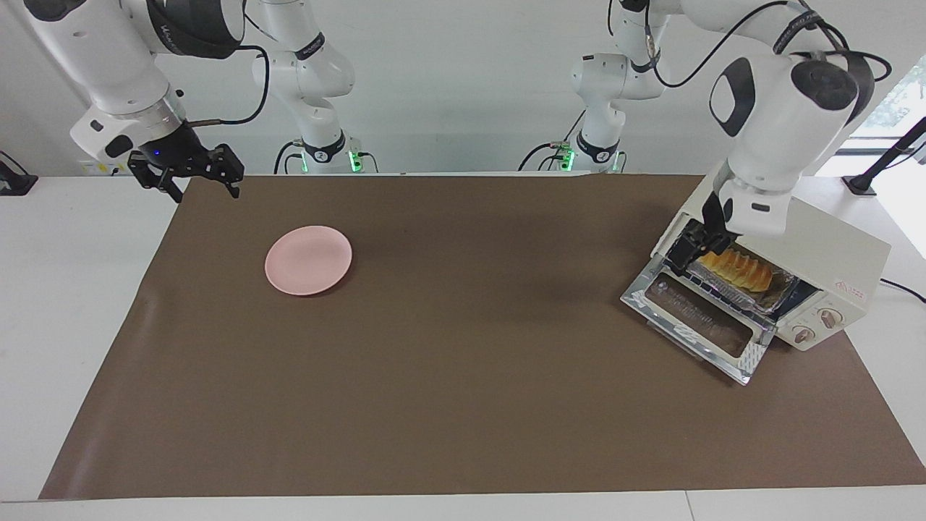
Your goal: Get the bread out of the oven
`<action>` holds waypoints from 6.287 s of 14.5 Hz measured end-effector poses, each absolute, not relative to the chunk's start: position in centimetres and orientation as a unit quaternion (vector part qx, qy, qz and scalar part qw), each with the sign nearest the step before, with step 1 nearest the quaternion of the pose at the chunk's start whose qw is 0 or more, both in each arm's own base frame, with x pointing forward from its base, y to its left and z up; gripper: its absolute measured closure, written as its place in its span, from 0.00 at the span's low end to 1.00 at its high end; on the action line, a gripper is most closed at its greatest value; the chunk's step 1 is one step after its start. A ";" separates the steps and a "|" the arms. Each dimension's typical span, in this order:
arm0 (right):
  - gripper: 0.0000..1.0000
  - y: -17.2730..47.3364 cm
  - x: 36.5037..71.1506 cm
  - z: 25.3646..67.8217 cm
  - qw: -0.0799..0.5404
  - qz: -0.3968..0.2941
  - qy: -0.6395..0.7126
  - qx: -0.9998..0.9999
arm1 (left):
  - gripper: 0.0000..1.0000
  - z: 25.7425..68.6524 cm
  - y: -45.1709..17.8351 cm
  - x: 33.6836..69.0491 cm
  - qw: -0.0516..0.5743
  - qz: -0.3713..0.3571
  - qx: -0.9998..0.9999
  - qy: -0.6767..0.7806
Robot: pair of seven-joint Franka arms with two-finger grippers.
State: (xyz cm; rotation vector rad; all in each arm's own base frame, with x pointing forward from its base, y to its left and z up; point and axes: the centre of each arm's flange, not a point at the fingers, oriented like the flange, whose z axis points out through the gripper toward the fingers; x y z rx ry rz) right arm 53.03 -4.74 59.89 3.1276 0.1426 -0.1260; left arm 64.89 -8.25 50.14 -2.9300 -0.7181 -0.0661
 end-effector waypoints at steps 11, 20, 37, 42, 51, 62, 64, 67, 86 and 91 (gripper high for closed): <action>0.00 -4.7 53.0 59.9 0.004 -0.040 0.046 0.998 | 0.00 40.4 -0.3 63.0 0.144 -0.012 -0.954 -0.262; 0.00 -4.6 53.0 59.9 0.004 -0.040 0.047 0.998 | 0.20 36.9 -0.6 61.1 0.131 -0.026 -0.946 -0.295; 0.00 -5.0 52.4 59.5 0.001 -0.064 0.043 0.997 | 0.99 43.9 -29.0 60.4 0.048 -0.089 -0.995 -0.020; 0.00 -4.9 52.5 59.5 0.001 -0.064 0.044 0.997 | 0.99 41.1 -41.3 55.2 0.034 -0.048 -0.995 0.077; 0.00 -4.9 52.5 59.5 0.001 -0.064 0.043 0.997 | 0.99 34.2 -48.4 52.9 0.052 -0.021 -0.993 0.103; 0.00 -3.1 52.9 59.7 0.003 -0.049 0.052 0.997 | 0.07 37.2 -45.8 55.6 0.041 -0.053 -0.997 0.031; 0.00 -0.1 53.4 59.8 0.006 -0.034 0.051 0.998 | 0.00 42.7 -39.5 59.0 0.039 -0.066 -0.997 -0.021; 0.00 5.8 54.2 58.7 0.008 -0.016 0.042 0.999 | 0.00 51.0 -27.8 61.9 0.044 -0.061 -0.994 -0.075; 0.00 34.6 59.7 35.8 -0.004 -0.034 -0.004 0.999 | 0.00 65.1 -10.8 52.4 0.036 0.052 -0.998 -0.015; 0.00 34.9 59.8 35.2 -0.009 -0.033 -0.006 0.999 | 0.00 65.1 -7.9 52.6 0.030 0.056 -0.997 0.034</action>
